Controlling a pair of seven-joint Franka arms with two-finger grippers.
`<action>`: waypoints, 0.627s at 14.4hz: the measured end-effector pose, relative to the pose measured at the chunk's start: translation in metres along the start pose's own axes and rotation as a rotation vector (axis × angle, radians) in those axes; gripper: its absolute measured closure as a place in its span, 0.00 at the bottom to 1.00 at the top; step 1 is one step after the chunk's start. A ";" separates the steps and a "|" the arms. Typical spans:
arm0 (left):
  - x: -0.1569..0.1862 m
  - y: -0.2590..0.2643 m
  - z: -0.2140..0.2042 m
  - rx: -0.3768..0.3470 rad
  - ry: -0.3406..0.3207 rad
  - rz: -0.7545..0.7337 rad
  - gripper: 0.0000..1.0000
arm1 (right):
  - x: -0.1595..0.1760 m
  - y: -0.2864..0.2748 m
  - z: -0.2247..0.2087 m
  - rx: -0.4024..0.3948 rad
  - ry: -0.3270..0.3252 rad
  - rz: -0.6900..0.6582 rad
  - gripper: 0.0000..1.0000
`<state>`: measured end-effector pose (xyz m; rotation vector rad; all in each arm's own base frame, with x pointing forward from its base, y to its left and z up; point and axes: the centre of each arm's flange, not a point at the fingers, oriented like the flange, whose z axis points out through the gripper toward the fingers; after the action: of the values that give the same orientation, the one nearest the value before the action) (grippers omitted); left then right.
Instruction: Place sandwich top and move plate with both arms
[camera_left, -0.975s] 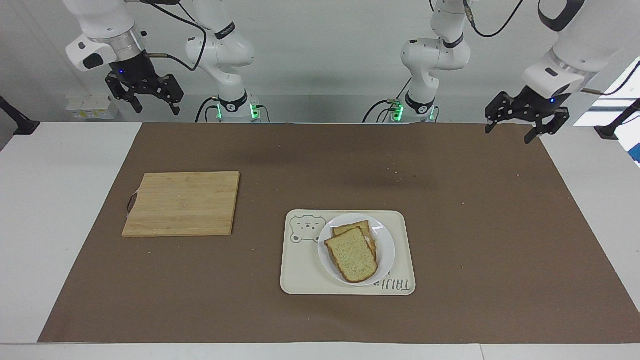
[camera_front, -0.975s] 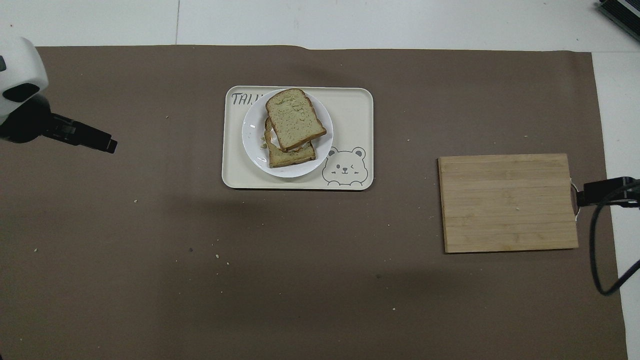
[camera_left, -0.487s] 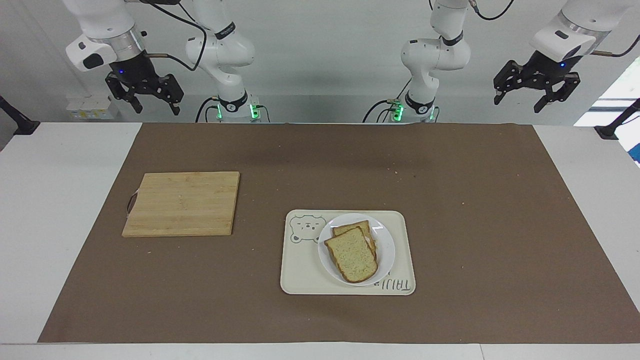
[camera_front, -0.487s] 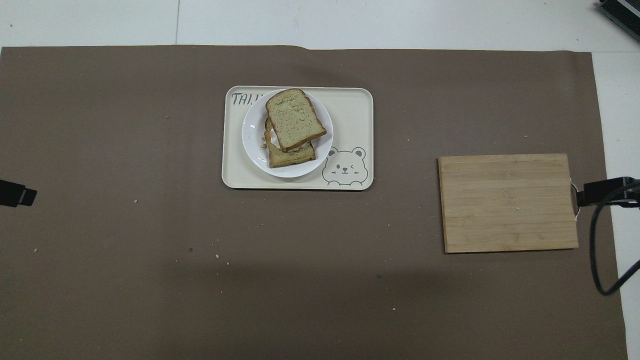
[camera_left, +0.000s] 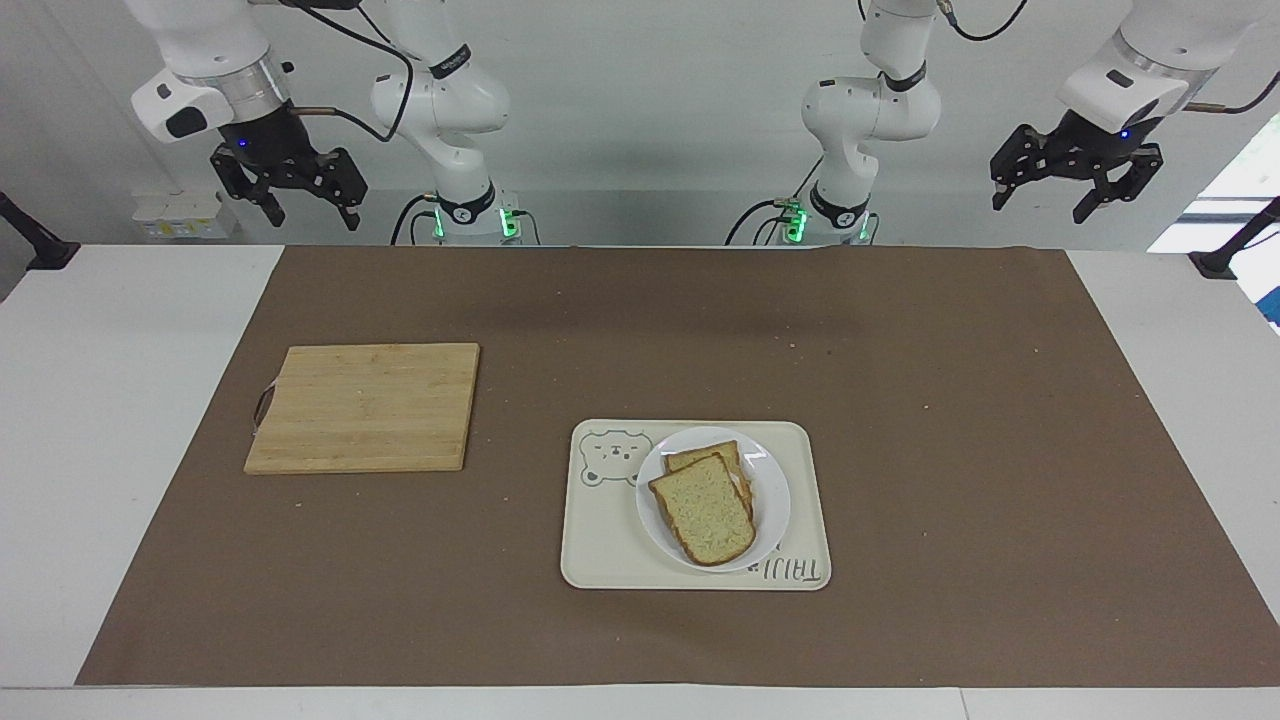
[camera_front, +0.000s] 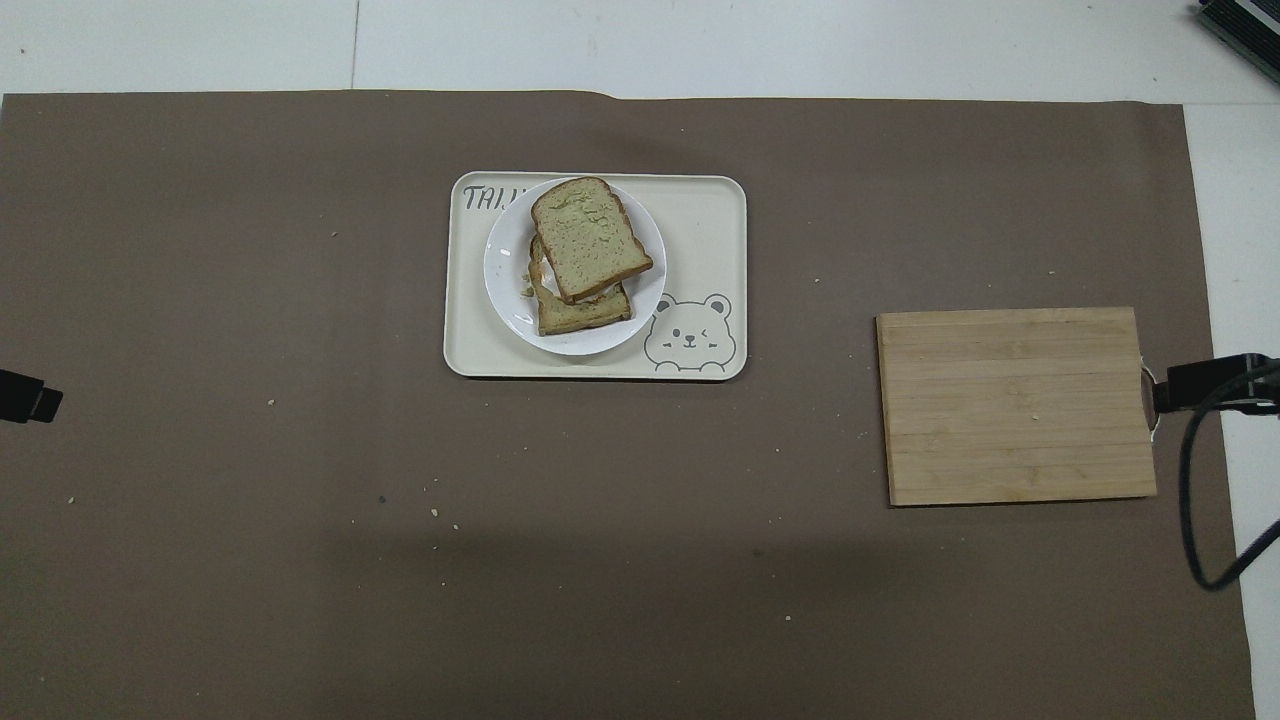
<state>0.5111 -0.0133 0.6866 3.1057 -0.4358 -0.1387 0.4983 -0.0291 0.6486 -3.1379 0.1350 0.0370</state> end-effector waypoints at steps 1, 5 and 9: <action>0.000 0.000 0.000 0.000 0.000 -0.025 0.00 | 0.000 0.000 0.000 0.000 0.000 0.000 0.00; 0.000 0.002 0.000 -0.001 0.001 -0.073 0.00 | 0.000 0.000 0.000 0.000 0.000 0.000 0.00; 0.000 0.002 0.000 -0.002 0.002 -0.075 0.00 | 0.000 0.005 0.000 0.001 -0.004 -0.002 0.00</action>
<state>0.5110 -0.0154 0.6869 3.1211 -0.3188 -0.1365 0.4975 -0.0344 0.6483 -3.1367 0.1320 0.0434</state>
